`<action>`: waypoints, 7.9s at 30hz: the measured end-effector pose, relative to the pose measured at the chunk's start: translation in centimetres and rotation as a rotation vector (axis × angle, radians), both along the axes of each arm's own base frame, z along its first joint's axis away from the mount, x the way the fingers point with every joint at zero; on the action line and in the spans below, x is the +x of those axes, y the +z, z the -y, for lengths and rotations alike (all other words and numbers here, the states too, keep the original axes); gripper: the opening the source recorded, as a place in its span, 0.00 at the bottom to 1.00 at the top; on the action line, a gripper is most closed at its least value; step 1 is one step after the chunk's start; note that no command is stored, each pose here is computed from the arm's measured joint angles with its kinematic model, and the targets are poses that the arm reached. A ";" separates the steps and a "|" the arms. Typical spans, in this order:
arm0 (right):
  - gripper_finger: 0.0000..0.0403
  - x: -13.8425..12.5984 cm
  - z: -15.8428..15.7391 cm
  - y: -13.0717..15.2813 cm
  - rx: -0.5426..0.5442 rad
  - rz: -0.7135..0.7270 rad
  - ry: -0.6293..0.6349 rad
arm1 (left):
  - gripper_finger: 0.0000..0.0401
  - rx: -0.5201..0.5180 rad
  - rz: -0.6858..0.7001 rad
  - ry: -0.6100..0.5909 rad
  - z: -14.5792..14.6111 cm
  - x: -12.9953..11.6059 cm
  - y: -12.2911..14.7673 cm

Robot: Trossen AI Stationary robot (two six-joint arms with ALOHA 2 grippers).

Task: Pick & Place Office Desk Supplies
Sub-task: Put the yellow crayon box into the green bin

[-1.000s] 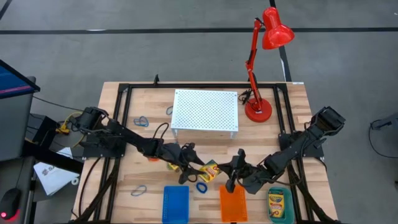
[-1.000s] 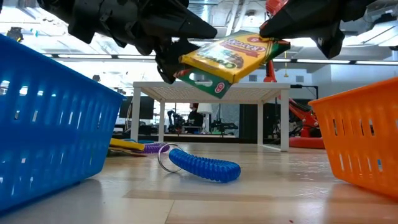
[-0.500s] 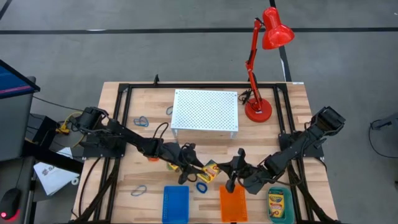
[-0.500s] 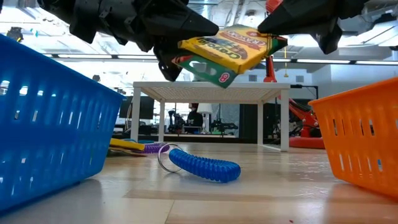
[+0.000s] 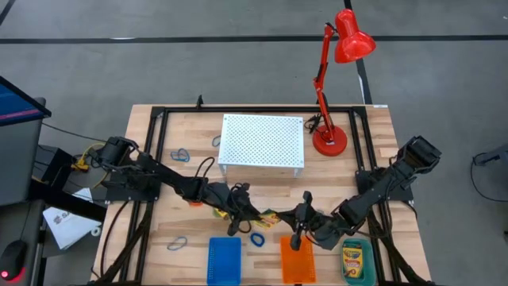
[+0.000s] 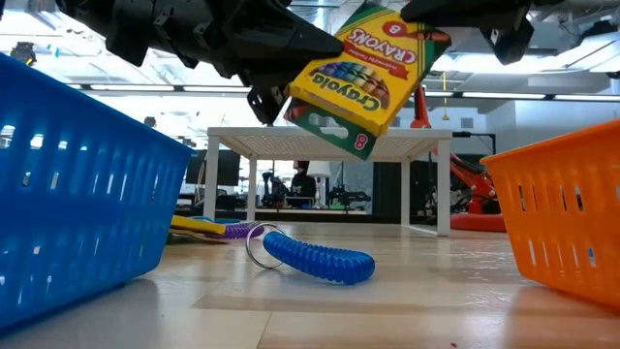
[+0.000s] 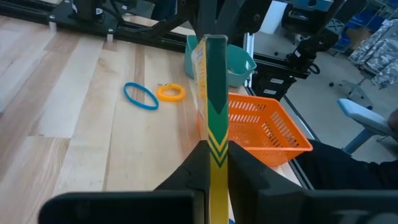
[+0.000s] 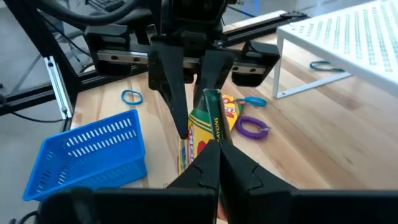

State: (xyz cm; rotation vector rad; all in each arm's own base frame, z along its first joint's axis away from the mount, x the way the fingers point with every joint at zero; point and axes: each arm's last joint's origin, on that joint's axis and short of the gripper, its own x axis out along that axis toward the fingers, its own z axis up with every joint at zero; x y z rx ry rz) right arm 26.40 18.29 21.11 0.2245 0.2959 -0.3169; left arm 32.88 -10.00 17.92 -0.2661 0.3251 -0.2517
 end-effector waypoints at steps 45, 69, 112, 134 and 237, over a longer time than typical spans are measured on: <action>0.37 -2.8 -3.7 1.4 -0.194 0.112 0.009 | 0.05 0.009 0.324 0.030 0.5 0.3 3.0; 0.37 -2.4 -3.5 1.6 -0.171 0.124 0.014 | 0.05 0.006 0.372 -0.037 1.7 -0.1 3.4; 0.06 -2.3 -3.8 2.3 -0.206 0.153 0.082 | 0.23 0.121 0.319 -0.023 1.5 -0.1 2.7; 0.06 -7.3 0.6 3.4 0.210 -0.215 -0.059 | 0.31 0.276 0.232 0.180 -0.8 -10.8 6.2; 0.25 -0.9 -8.2 0.4 0.543 -1.614 -0.474 | 0.32 0.245 0.336 0.156 -2.1 -13.9 4.0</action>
